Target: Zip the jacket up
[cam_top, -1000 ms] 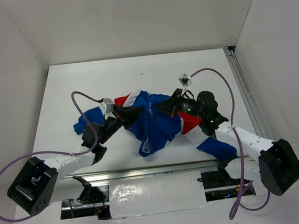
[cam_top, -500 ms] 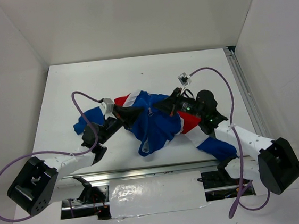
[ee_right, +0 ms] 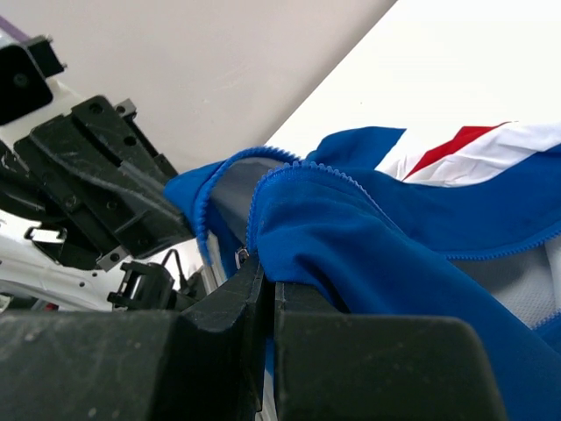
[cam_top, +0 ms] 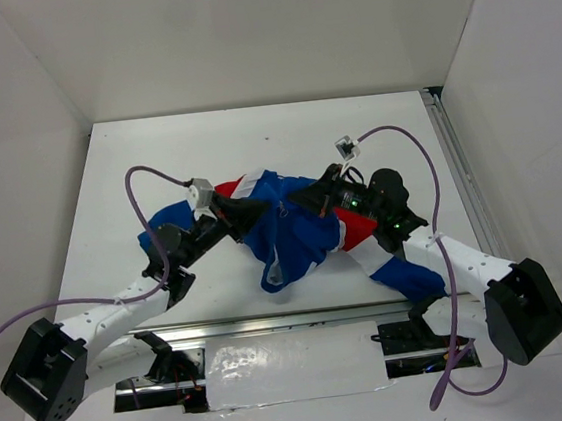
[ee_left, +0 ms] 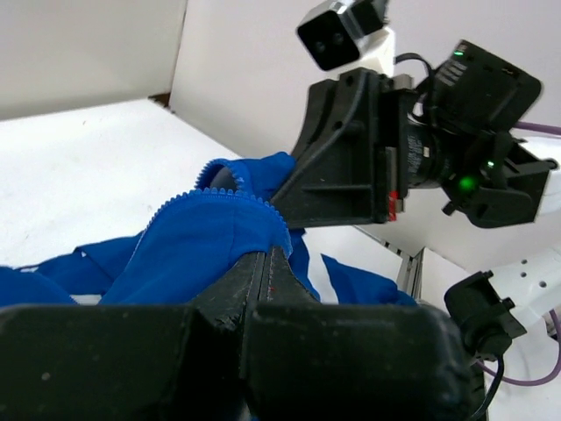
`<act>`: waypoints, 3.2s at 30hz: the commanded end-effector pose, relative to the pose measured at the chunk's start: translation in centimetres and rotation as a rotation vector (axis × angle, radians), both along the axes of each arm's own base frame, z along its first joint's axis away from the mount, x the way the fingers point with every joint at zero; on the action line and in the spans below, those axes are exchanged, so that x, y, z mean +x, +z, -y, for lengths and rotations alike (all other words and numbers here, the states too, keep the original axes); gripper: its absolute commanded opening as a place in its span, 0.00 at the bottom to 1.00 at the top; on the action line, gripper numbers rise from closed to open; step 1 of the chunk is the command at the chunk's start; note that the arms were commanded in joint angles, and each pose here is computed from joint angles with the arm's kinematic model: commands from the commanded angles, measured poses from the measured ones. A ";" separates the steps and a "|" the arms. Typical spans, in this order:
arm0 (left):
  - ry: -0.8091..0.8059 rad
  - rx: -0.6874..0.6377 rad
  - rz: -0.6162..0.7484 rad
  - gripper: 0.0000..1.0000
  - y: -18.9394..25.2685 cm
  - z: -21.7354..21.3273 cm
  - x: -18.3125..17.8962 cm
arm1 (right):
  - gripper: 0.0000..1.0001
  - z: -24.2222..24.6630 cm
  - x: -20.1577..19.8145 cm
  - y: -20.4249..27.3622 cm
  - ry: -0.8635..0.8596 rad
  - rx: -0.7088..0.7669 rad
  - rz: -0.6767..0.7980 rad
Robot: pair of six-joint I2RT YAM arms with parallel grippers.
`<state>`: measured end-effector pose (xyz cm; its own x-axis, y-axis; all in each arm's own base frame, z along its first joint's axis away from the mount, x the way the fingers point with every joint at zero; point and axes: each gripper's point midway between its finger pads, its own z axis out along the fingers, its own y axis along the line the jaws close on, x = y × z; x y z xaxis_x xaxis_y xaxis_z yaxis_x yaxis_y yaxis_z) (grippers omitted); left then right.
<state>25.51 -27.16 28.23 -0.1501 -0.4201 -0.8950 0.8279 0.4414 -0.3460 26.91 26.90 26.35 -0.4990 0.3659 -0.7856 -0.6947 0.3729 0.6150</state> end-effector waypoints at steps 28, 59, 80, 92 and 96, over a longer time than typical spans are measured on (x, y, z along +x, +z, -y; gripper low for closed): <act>0.058 -0.079 0.041 0.00 2.7 -0.4 1.0 | 0.00 -0.3 0.0 2.7 0.012 0.013 0.052; 0.063 -0.041 0.020 0.00 1.1 -0.2 1.4 | 0.00 -0.2 -0.2 4.1 0.022 0.035 0.085; -0.041 -0.035 0.045 0.00 0.8 0.2 -1.0 | 0.00 -0.1 0.7 4.5 0.003 0.040 0.076; -0.181 0.073 -0.077 0.00 -2.9 1.4 -3.0 | 0.00 0.4 0.1 5.0 0.009 0.069 0.089; -0.209 0.129 -0.184 0.00 -5.6 1.8 -3.2 | 0.00 0.9 0.2 5.0 -0.001 0.074 0.063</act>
<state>23.86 -28.20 24.87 -0.2884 -0.3294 -0.8991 0.8340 0.3748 -0.4049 26.39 27.23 27.13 -0.5540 0.3349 -0.7622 -0.6865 0.3341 0.6458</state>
